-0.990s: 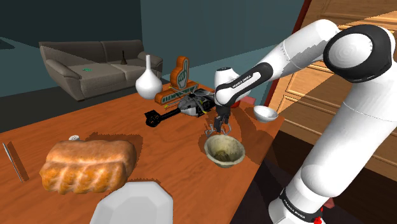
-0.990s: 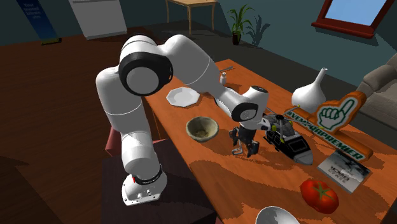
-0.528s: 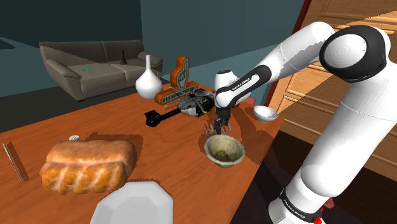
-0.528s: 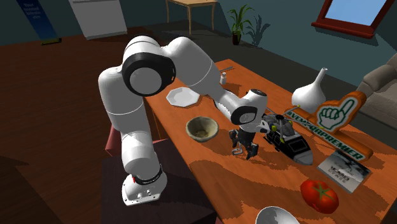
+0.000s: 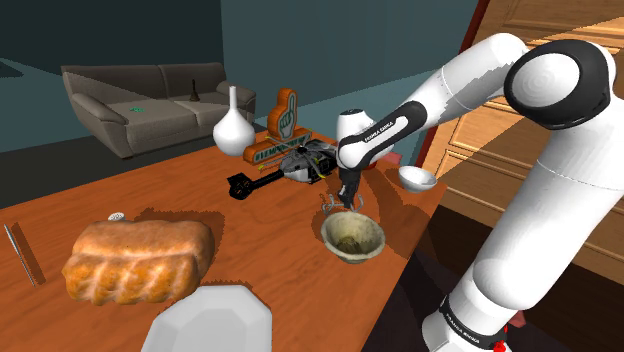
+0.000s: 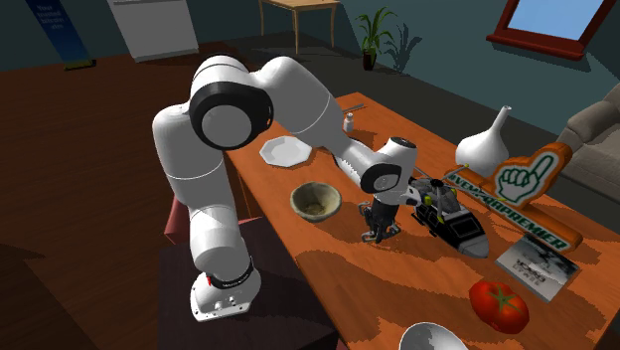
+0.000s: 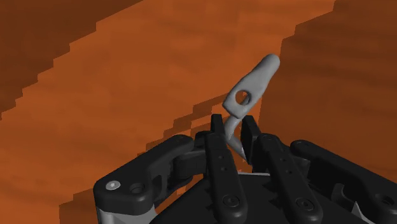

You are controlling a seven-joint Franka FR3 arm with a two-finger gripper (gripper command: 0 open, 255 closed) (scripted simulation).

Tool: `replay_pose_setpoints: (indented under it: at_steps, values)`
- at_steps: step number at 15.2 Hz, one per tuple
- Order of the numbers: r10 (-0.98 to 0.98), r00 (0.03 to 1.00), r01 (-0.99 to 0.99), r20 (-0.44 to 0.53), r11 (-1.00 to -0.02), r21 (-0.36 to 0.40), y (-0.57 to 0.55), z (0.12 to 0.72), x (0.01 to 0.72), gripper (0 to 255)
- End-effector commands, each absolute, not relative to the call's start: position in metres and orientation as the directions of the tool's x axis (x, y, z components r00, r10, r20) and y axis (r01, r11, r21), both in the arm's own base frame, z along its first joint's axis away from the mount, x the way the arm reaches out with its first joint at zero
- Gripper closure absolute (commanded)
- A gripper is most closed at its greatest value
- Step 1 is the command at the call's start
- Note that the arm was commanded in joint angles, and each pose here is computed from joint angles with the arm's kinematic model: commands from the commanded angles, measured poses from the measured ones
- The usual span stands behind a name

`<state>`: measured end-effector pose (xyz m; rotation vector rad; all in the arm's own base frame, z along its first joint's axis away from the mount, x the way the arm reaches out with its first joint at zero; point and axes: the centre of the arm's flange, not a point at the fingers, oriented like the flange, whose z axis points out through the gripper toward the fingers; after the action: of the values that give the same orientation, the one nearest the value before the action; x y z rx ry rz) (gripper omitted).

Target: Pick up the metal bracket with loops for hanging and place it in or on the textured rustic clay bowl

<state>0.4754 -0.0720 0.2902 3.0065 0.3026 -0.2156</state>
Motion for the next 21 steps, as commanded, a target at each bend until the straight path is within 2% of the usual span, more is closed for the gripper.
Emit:
replay_pose_setpoints:
  at_steps: [1,4,21]
  values:
    - [0.183,0.970,0.199,-0.159,-0.975,0.097,-0.076,0.287,0.473,255]
    - [0.183,0.970,0.200,-0.160,-0.975,0.097,-0.076,0.286,0.474,255]
    - [0.183,0.970,0.200,-0.160,-0.975,0.097,-0.076,0.376,0.474,255]
